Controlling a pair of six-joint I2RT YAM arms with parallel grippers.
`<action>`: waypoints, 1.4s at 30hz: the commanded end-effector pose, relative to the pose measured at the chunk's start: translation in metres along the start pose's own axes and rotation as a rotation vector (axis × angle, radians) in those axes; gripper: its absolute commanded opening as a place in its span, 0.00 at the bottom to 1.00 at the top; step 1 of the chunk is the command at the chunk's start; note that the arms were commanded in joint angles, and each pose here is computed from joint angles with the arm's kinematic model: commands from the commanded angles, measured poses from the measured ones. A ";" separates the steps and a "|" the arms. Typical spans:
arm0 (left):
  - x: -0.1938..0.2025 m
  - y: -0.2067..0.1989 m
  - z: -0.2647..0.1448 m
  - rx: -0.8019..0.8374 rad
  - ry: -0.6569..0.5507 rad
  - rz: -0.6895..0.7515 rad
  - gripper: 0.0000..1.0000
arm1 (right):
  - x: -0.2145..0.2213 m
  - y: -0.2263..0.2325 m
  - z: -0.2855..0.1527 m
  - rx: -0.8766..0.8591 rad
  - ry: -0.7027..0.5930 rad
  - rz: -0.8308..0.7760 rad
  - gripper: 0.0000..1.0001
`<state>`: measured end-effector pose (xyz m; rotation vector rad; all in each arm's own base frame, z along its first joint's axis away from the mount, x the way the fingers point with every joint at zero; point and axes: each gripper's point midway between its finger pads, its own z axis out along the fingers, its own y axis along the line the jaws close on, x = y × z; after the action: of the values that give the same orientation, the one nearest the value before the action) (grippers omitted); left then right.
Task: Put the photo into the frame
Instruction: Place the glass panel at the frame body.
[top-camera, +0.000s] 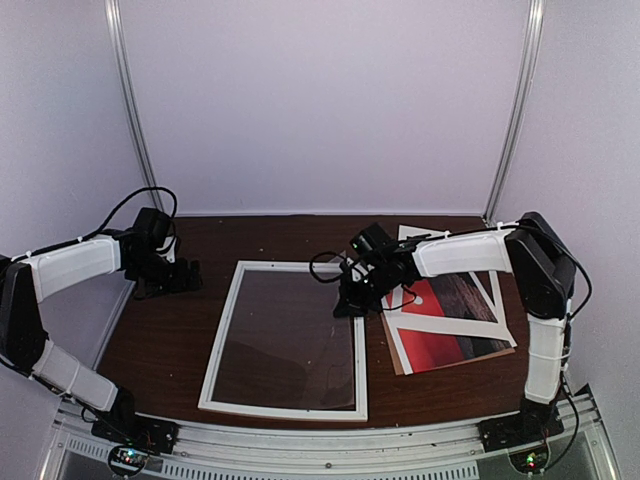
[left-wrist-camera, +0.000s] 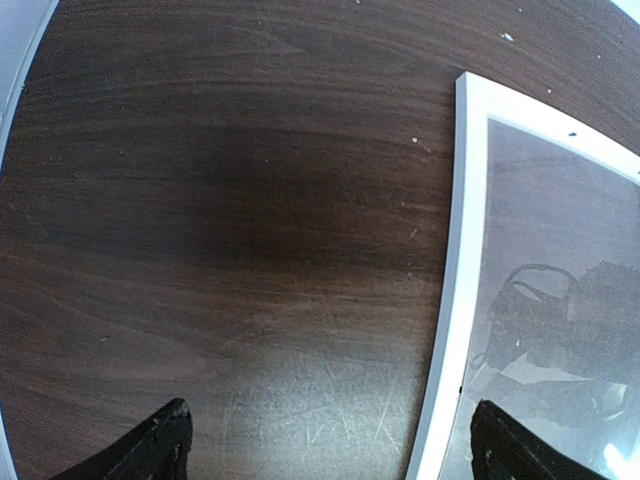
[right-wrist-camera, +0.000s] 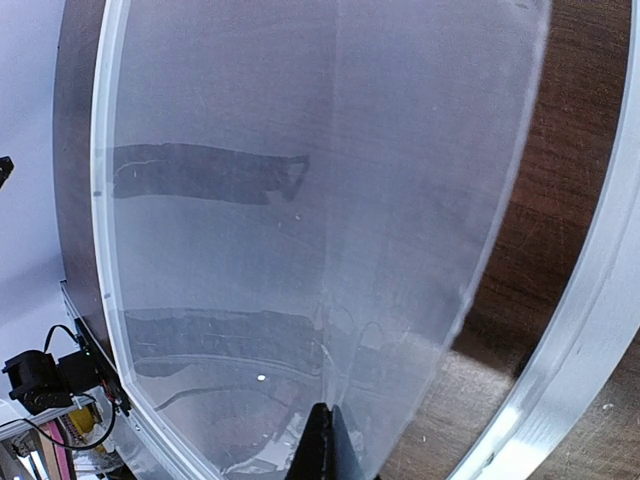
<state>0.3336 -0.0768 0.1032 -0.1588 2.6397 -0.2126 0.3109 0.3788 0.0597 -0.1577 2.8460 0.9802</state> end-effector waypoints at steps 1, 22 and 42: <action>-0.005 -0.007 0.000 0.025 -0.028 0.013 0.98 | -0.002 -0.006 0.003 0.022 0.012 -0.006 0.00; -0.006 -0.009 0.000 0.031 -0.028 0.017 0.98 | 0.000 -0.006 0.005 0.015 0.017 0.003 0.00; -0.004 -0.042 0.000 0.100 -0.036 0.057 0.98 | -0.002 -0.001 0.013 0.005 0.021 0.001 0.00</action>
<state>0.3309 -0.1004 0.1012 -0.0769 2.6458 -0.2550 0.3099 0.3777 0.0468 -0.1504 2.8817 0.9624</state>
